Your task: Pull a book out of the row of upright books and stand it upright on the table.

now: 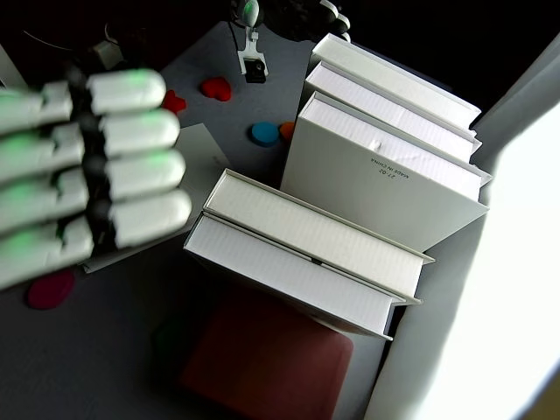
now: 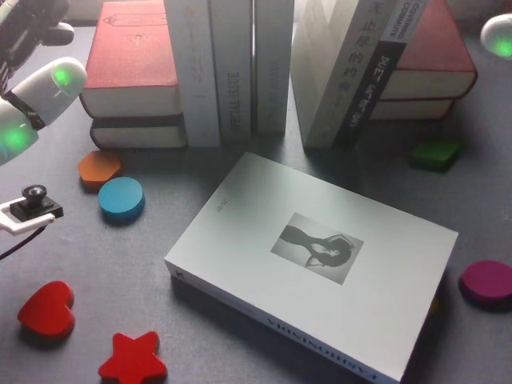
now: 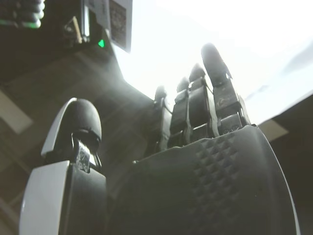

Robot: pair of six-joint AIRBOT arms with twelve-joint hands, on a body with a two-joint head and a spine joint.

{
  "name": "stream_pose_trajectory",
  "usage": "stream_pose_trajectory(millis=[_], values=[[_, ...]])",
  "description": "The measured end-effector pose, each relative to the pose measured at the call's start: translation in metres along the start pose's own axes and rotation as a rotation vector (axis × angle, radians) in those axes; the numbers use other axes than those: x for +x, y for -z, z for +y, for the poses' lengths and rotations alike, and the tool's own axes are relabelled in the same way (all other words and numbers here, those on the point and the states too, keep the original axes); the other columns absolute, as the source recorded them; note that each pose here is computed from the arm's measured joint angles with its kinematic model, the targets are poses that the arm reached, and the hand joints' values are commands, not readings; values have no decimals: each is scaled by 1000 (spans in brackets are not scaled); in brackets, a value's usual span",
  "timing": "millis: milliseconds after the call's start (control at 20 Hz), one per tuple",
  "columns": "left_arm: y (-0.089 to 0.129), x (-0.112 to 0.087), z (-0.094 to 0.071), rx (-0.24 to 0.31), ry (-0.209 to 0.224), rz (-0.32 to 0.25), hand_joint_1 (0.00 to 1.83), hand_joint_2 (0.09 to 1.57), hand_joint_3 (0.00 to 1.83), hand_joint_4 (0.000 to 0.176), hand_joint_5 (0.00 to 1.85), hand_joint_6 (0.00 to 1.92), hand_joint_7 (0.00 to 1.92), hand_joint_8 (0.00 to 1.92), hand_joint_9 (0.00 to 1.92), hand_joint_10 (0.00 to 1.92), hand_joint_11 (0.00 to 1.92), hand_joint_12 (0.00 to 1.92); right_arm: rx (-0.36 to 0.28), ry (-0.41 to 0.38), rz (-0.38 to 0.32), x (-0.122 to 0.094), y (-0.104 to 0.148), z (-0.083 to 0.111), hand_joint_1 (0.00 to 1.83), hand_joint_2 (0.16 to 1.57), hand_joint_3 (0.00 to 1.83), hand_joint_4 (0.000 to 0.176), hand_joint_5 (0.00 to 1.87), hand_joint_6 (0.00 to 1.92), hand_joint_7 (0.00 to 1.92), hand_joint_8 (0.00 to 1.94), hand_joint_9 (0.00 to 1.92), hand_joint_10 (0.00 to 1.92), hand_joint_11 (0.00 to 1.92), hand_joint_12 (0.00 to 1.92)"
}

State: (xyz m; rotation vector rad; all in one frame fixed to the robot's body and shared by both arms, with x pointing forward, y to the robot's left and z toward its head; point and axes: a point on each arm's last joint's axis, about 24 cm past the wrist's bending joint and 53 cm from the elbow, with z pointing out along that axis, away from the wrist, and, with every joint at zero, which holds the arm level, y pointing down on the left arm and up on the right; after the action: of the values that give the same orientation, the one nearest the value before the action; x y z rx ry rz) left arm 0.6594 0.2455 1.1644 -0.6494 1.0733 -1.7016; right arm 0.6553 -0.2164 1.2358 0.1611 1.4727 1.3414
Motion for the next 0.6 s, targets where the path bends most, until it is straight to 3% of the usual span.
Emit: stream_pose_trajectory(millis=[50,100,150,200,250,450,500,550,600], values=[[0,0,0,1,5,0,338,1361,4,105,42,3,2,0,16,12,0,653,-4,-45,-35,2,9,-7,237,1264,13,0,0,0,0,0,0,0,0,0],[0,-1,0,2,13,-3,375,1369,1,96,73,9,47,8,70,36,0,709,-4,-87,-80,2,19,-14,172,1281,18,0,0,0,0,0,0,0,0,0],[0,-1,0,5,21,-4,380,1379,2,80,67,5,71,11,117,55,0,966,-6,-120,-121,2,29,-19,47,1318,28,0,0,0,0,0,0,0,18,10],[0,-1,0,7,26,-6,391,1385,2,70,64,3,64,5,135,61,0,1098,-14,-136,-152,0,37,-21,28,1331,26,0,0,0,0,0,0,0,8,8],[0,-2,0,8,38,-6,309,1380,1,86,38,2,69,5,164,70,0,1126,-16,-151,-180,-2,44,-22,5,1333,22,0,0,0,0,0,0,0,14,14],[1,3,0,24,77,4,187,1388,1,92,60,5,148,8,183,31,0,549,-111,-168,-232,-7,53,0,0,1366,22,0,0,0,0,0,18,8,1,0],[1,4,-1,30,85,4,207,1404,1,74,58,2,154,3,235,35,0,916,-127,-173,-232,-5,53,5,16,1373,19,0,0,0,0,0,17,7,0,0],[1,4,-3,39,93,3,224,1417,3,61,50,1,132,1,229,25,0,962,-141,-173,-229,-2,54,8,2,1380,18,0,0,0,0,0,22,9,0,0],[1,3,-5,47,100,3,259,1410,0,64,54,2,130,1,226,19,0,899,-142,-176,-229,0,54,9,0,1385,19,0,0,0,0,0,32,13,0,0]])
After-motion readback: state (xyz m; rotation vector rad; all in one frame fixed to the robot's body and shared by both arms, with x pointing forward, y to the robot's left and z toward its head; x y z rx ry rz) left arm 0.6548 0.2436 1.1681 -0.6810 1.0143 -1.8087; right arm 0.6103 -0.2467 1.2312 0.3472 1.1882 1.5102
